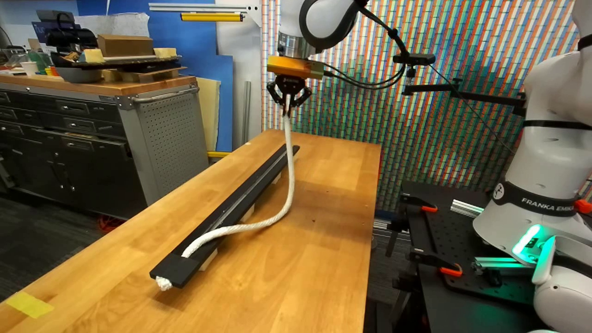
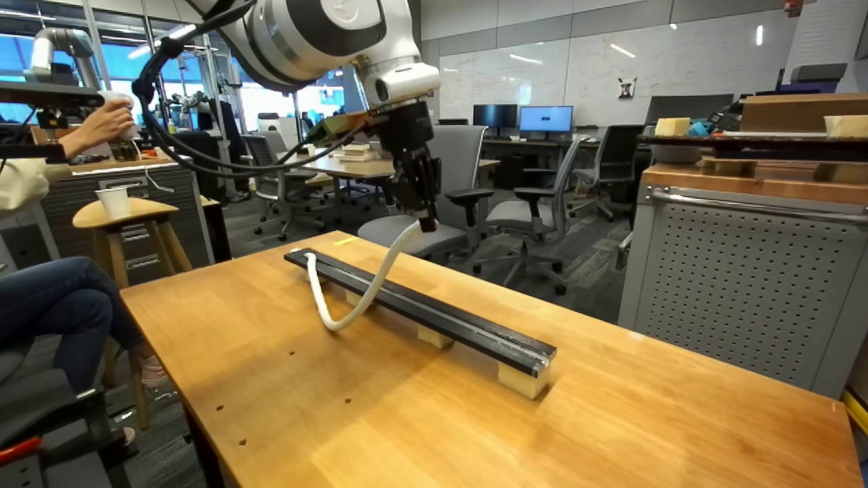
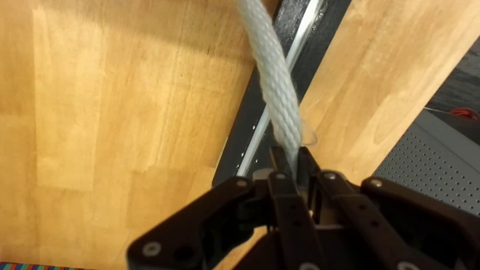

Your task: Put the rope in the groove then press down on the rope

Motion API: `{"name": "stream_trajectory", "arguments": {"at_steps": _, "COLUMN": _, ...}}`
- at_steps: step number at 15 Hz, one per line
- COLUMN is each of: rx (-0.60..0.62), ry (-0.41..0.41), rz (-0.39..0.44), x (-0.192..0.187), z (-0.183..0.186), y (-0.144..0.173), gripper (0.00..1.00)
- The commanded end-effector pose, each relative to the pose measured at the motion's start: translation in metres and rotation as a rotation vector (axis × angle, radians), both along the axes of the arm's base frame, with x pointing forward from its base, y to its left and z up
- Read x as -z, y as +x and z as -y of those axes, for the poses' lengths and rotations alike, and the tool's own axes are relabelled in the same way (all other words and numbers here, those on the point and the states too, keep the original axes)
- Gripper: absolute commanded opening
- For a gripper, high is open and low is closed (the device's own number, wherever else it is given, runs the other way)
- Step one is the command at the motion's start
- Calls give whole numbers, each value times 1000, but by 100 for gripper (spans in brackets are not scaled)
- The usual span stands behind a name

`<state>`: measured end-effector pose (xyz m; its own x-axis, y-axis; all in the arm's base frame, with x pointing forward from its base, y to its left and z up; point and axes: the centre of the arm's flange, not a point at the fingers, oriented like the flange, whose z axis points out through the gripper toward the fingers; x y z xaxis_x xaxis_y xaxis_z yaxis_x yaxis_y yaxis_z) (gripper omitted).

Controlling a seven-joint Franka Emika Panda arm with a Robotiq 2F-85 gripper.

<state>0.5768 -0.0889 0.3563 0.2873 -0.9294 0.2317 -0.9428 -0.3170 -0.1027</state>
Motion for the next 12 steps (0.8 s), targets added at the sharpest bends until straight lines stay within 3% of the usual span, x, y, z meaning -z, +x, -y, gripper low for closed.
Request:
{"name": "stream_trajectory", "arguments": {"at_steps": 1, "rx": 83, "ry": -26, "rz": 28, "x": -35, "z": -1, "y": 24, "gripper": 7}}
{"name": "stream_trajectory", "arguments": {"at_steps": 12, "rx": 289, "ry": -83, "rz": 171, "x": -92, "z": 5, "y": 49, "gripper": 7}}
